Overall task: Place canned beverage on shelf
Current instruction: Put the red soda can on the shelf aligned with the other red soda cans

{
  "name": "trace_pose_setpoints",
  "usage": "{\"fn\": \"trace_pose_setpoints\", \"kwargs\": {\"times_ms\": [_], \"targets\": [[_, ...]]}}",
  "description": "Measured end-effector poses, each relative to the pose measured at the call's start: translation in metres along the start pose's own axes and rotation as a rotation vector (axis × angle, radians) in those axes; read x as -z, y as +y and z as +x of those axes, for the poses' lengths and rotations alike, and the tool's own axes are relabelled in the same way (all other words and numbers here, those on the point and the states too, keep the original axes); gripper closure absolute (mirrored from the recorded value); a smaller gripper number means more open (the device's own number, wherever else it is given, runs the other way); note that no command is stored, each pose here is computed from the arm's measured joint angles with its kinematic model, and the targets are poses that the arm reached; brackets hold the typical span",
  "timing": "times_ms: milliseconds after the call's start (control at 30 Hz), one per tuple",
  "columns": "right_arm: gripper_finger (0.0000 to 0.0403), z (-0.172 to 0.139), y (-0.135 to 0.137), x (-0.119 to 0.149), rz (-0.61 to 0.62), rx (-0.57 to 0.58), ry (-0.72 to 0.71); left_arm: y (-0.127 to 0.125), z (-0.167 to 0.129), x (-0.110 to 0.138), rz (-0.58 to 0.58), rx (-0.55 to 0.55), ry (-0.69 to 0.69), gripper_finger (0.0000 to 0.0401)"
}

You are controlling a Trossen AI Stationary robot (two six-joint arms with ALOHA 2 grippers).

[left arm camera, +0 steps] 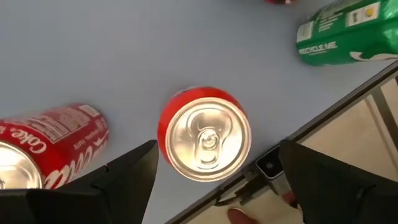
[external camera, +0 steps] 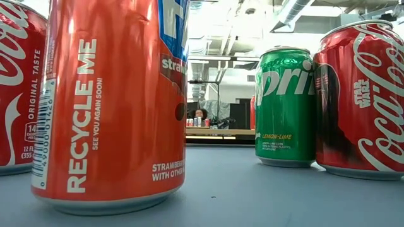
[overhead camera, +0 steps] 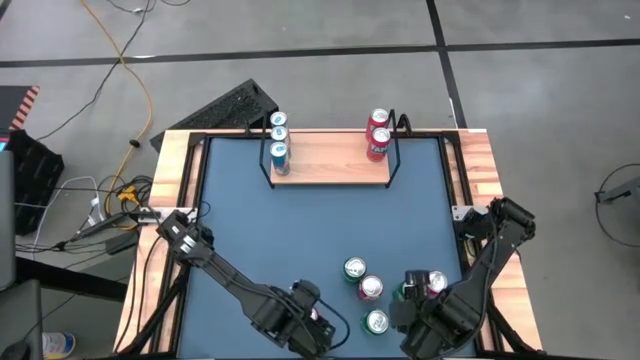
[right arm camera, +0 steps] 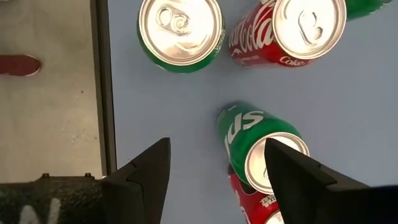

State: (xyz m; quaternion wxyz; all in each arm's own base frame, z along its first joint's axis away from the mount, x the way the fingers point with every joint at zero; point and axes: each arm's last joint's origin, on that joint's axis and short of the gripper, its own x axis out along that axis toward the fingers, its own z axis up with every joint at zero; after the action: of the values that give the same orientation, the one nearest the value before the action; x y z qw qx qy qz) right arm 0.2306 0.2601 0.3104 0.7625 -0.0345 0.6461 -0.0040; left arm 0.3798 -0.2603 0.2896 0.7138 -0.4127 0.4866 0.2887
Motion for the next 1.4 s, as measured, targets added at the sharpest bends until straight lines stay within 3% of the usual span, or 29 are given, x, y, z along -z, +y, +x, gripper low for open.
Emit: {"fn": "trace_pose_setpoints", "kwargs": {"times_ms": [233,367,600,767,967,1167,1400], "targets": [[0.0159,0.000,0.001,0.001,-0.012,-0.003,-0.003,-0.002,0.017,0.005,0.003,-0.033,0.025,0.0083],[0.0159,-0.001,0.004,0.002,-0.014,-0.013,-0.012,-0.001,0.042,0.009,0.026,-0.100,0.049,0.0083],[0.0159,-0.001,0.005,0.001,-0.012,-0.024,-0.023,-0.002,0.047,0.010,0.049,-0.099,0.027,0.0083],[0.0159,-0.001,0.005,0.000,-0.003,-0.027,-0.028,-0.002,0.048,0.009,0.051,-0.101,0.023,0.0086],[0.0159,-0.001,0.006,-0.001,0.001,-0.020,-0.050,-0.002,0.047,0.010,0.087,-0.099,0.024,0.0130],[0.0159,-0.001,0.006,-0.001,-0.053,-0.018,-0.051,-0.008,0.042,0.010,0.190,-0.022,0.038,0.0130],[0.0159,-0.018,-0.005,0.002,-0.142,-0.025,-0.113,-0.009,0.016,-0.001,0.330,0.048,0.047,0.0130]]}}
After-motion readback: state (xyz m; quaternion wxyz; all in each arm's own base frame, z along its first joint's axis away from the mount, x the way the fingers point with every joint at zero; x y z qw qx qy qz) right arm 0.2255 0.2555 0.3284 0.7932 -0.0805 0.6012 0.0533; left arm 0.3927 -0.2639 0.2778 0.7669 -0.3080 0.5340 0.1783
